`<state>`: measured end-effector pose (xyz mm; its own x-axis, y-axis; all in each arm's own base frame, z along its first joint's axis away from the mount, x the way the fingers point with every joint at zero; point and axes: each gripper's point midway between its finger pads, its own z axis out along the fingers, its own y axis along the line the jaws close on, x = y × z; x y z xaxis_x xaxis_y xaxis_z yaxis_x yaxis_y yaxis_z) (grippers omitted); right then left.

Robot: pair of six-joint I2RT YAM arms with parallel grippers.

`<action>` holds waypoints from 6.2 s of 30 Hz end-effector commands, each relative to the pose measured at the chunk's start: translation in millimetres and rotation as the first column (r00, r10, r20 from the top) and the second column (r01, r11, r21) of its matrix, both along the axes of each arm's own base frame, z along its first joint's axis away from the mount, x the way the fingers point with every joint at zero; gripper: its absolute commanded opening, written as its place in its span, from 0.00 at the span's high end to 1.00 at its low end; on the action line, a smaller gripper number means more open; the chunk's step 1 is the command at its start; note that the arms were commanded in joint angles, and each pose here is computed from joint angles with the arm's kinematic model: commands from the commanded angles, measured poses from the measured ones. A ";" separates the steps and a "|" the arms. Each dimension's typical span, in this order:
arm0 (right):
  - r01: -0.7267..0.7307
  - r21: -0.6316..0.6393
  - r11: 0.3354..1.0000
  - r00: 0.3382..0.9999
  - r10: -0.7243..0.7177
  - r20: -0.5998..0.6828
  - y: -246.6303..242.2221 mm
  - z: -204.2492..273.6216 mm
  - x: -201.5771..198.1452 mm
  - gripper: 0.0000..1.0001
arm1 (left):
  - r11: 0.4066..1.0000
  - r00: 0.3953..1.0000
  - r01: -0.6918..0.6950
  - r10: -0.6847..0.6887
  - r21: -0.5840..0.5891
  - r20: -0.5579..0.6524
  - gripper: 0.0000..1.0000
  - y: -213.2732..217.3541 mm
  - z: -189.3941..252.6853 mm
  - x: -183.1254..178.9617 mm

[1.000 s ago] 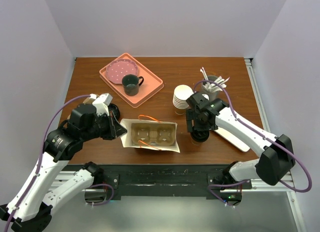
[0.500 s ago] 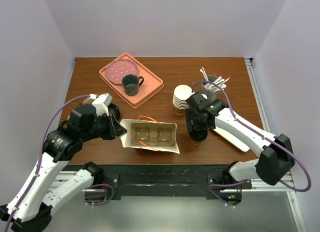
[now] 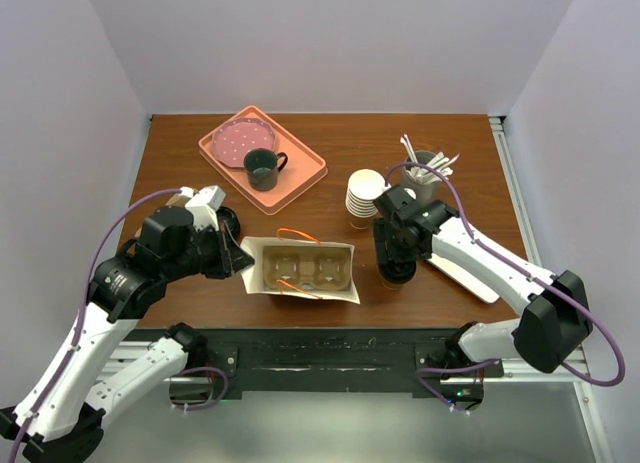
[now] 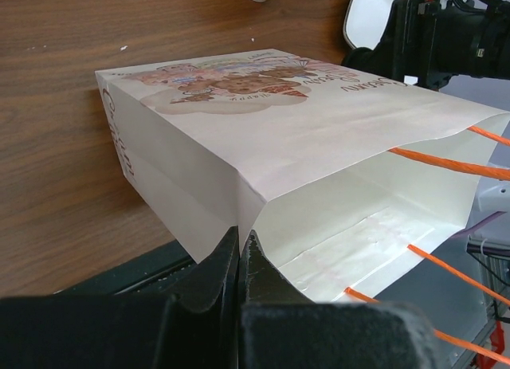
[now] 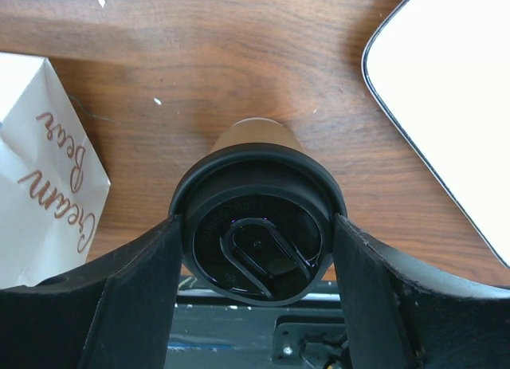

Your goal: Pack the takeout coffee

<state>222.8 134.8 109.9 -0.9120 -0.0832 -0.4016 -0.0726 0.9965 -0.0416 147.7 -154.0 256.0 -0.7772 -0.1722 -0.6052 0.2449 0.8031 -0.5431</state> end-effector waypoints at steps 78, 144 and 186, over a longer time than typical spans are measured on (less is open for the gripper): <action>-0.838 -0.151 0.524 0.398 0.777 0.487 150.8 208.3 -116.8 0.75 | 0.989 0.995 -0.021 0.006 0.149 0.100 0.45 -0.1 24.1 48.6; -0.793 -0.344 0.503 0.302 0.815 0.495 175.6 165.5 -109.7 0.80 | 0.975 0.912 0.221 -0.209 0.007 0.354 1.00 -21.1 16.8 13.7; -0.814 -0.373 0.445 0.248 0.847 0.469 158.9 108.9 -77.4 0.83 | 0.939 0.892 0.342 -0.340 0.047 0.298 1.00 -39.5 -26.2 -0.5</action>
<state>150.9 294.2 215.6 0.0327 -0.7246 -0.6884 -0.8070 0.3872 -0.4459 165.7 -194.0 248.1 -0.5160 0.0093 -0.8566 0.6412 0.6673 -0.3789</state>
